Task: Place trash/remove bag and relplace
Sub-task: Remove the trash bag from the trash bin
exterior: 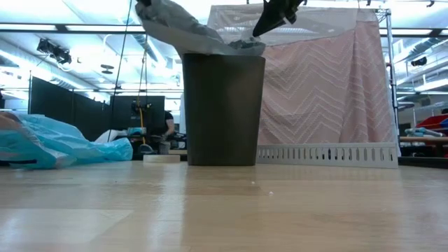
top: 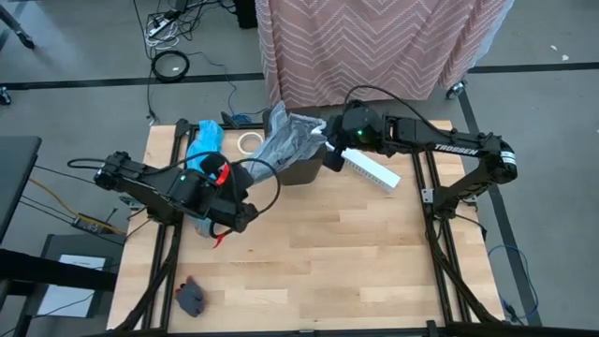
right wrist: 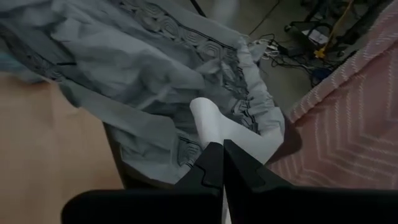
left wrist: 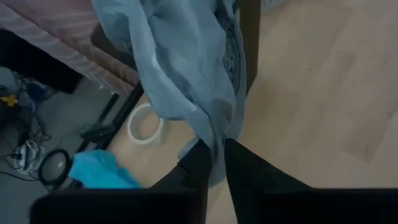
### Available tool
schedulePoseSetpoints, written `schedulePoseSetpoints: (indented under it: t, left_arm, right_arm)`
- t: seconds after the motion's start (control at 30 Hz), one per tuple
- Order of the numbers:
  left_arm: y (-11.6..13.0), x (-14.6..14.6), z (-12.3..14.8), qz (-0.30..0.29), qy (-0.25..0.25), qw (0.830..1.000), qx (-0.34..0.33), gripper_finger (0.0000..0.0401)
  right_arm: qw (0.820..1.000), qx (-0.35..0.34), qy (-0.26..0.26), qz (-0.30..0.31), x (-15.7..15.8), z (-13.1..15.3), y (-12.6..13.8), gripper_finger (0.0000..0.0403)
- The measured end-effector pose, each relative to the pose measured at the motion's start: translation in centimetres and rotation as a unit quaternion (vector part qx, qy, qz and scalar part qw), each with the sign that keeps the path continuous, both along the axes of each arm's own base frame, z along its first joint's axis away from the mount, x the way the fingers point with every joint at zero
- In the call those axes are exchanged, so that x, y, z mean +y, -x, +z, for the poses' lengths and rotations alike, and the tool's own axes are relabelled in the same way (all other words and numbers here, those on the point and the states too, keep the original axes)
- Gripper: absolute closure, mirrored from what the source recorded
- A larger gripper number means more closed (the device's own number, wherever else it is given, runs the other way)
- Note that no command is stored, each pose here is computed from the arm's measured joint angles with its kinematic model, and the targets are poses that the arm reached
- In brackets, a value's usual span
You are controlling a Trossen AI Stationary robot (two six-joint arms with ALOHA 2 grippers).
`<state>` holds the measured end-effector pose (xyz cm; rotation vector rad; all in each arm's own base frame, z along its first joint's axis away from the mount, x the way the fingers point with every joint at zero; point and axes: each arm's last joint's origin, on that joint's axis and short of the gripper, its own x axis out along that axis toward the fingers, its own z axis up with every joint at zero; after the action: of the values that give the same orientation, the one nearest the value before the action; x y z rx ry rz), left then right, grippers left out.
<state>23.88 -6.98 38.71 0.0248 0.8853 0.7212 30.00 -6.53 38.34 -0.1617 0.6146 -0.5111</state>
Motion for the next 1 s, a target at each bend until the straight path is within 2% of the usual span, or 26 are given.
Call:
schedulePoseSetpoints:
  t: [0.07,0.23,0.37,0.5,0.6,0.77,0.87,1.0]
  left_arm:
    - [0.2,0.1,0.3,0.007,0.004,1.000,-0.006,0.0327]
    - [0.9,1.0,1.7,0.036,-0.035,0.998,-0.037,0.0304]
    - [1.4,2.0,3.2,0.055,-0.030,0.996,-0.064,0.0292]
    - [1.8,2.6,3.9,0.059,-0.031,0.995,-0.073,0.0288]
    - [1.9,3.3,4.5,0.086,-0.042,0.989,-0.111,0.0288]
    - [0.2,4.3,4.8,0.054,-0.043,0.991,-0.111,0.0288]
    - [-0.6,5.0,5.2,0.029,-0.017,0.992,-0.125,0.0288]
    - [-0.6,5.8,4.8,0.013,0.018,0.995,-0.093,0.0288]
  right_arm:
    - [1.000,-0.001,-0.004,0.004,-0.1,0.0,0.0,0.0403]
    - [1.000,-0.002,-0.013,0.012,-0.4,0.0,0.1,0.0403]
    - [1.000,-0.005,-0.019,0.018,-0.6,-0.1,0.0,0.0403]
    - [0.999,0.000,-0.026,0.024,-0.7,-1.5,-0.2,0.0403]
    - [0.999,-0.002,-0.026,0.027,-0.8,-2.6,-0.5,0.0403]
    - [0.999,-0.021,-0.014,0.031,-0.9,-3.1,-0.9,0.0403]
    - [0.999,-0.025,-0.011,0.035,-0.7,-3.0,-0.9,0.0403]
    - [0.998,-0.040,-0.001,0.039,-0.7,-2.7,-1.1,0.0403]
